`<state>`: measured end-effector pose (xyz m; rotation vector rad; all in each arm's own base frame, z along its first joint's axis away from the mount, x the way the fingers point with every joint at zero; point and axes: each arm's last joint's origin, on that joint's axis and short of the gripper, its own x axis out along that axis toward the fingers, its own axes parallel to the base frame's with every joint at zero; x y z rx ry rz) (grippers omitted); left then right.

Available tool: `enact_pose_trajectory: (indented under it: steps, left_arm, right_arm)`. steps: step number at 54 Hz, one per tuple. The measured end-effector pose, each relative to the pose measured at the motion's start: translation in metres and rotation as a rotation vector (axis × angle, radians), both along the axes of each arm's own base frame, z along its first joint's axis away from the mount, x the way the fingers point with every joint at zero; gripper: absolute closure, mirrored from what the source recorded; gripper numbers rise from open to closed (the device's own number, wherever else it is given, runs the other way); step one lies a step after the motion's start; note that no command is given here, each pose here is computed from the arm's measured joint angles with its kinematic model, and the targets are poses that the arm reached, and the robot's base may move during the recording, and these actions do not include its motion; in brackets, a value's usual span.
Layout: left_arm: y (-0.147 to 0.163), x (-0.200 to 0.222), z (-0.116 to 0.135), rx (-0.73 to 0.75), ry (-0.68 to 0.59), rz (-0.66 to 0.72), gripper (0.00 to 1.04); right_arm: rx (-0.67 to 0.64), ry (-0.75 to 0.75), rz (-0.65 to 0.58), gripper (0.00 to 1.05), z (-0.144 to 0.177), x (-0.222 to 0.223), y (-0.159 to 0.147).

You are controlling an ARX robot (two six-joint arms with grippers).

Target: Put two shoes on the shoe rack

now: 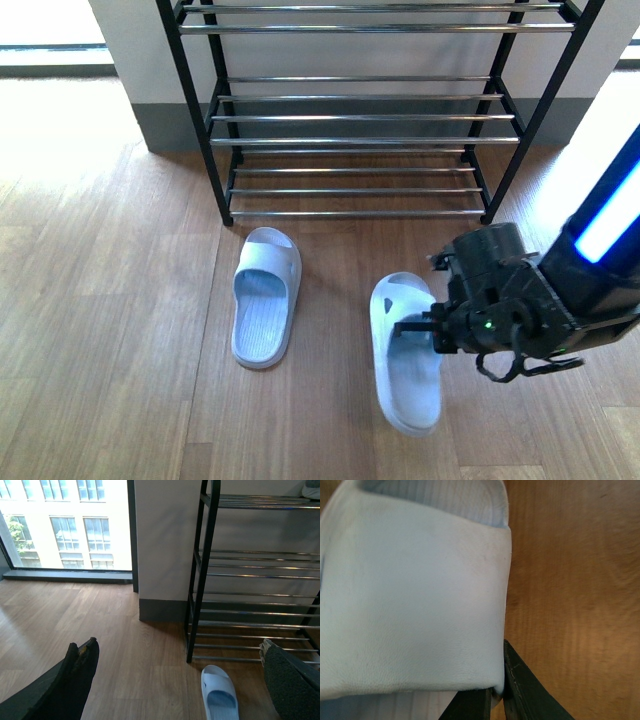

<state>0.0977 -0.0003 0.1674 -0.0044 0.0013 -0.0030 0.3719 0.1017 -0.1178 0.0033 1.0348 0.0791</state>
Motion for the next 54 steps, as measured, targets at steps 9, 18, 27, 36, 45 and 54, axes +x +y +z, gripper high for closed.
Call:
enact_pose_trajectory:
  steps: [9,18,27,36,45,54]
  left_arm:
    - [0.000,0.000,0.000,0.000,0.000,0.000,0.09]
    - [0.000,0.000,0.000,0.000,0.000,0.000,0.09]
    - [0.000,0.000,0.000,0.000,0.000,0.000,0.09]
    - [0.000,0.000,0.000,0.000,0.000,0.000,0.09]
    - [0.000,0.000,0.000,0.000,0.000,0.000,0.09]
    - [0.000,0.000,0.000,0.000,0.000,0.000,0.09]
  right_arm:
    - [0.034,-0.114,-0.010,1.03,0.049,-0.007,-0.019]
    - [0.080,-0.240,-0.007,1.03,0.110,-0.027,-0.040]
    - [0.118,-0.314,-0.015,1.03,0.165,-0.068,-0.064]
    - [0.150,-0.374,-0.006,1.03,0.206,-0.106,-0.076]
    - [0.172,-0.453,0.002,1.03,0.245,-0.143,-0.084]
    - [0.174,-0.559,0.008,1.03,0.270,-0.167,-0.088]
